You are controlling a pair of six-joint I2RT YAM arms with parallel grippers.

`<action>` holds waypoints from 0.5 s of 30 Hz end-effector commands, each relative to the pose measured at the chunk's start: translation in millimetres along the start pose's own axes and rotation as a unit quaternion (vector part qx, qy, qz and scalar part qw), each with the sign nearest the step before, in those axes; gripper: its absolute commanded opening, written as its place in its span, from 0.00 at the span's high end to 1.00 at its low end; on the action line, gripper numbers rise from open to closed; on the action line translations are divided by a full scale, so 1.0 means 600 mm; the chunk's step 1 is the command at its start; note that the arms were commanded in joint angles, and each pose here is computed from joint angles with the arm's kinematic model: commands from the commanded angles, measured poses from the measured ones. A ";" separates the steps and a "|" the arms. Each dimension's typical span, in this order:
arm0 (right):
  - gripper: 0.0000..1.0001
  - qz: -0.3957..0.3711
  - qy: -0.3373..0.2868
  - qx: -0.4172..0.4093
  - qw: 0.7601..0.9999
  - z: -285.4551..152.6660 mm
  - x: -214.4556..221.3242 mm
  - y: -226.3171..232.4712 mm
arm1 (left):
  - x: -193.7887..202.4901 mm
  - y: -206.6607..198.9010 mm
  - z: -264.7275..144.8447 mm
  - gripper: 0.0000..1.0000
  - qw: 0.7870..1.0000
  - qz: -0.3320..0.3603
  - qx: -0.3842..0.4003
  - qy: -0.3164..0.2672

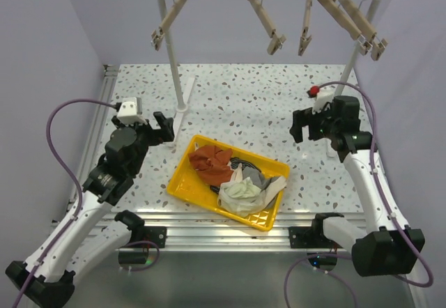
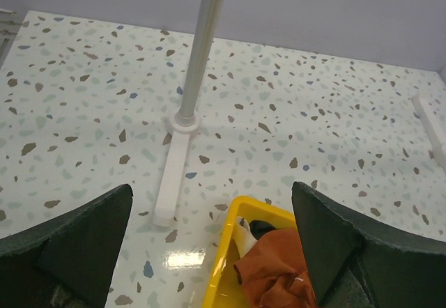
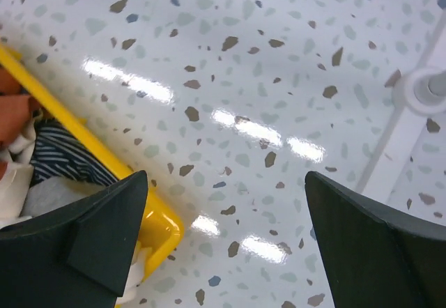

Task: Remove the underwear clipped to the hanger
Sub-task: Reset both arms

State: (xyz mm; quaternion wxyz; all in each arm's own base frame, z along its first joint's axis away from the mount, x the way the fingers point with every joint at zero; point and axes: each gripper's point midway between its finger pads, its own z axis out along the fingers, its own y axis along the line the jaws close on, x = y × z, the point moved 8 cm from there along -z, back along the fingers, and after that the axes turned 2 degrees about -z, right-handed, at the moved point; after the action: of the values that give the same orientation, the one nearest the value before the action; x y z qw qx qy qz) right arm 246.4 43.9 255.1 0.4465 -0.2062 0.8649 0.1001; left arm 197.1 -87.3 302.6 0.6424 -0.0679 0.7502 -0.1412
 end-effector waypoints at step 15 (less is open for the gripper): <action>0.01 0.188 -0.008 0.303 0.934 -0.044 0.040 -0.143 | -0.003 0.184 0.057 0.00 0.978 0.002 -0.207 0.020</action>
State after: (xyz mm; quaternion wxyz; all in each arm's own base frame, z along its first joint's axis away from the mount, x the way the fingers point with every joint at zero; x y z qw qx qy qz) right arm 251.6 -38.3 234.5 0.4273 0.0443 0.9022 -0.0385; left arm 238.3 4.8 268.5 0.5941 -0.1964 0.7800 0.0087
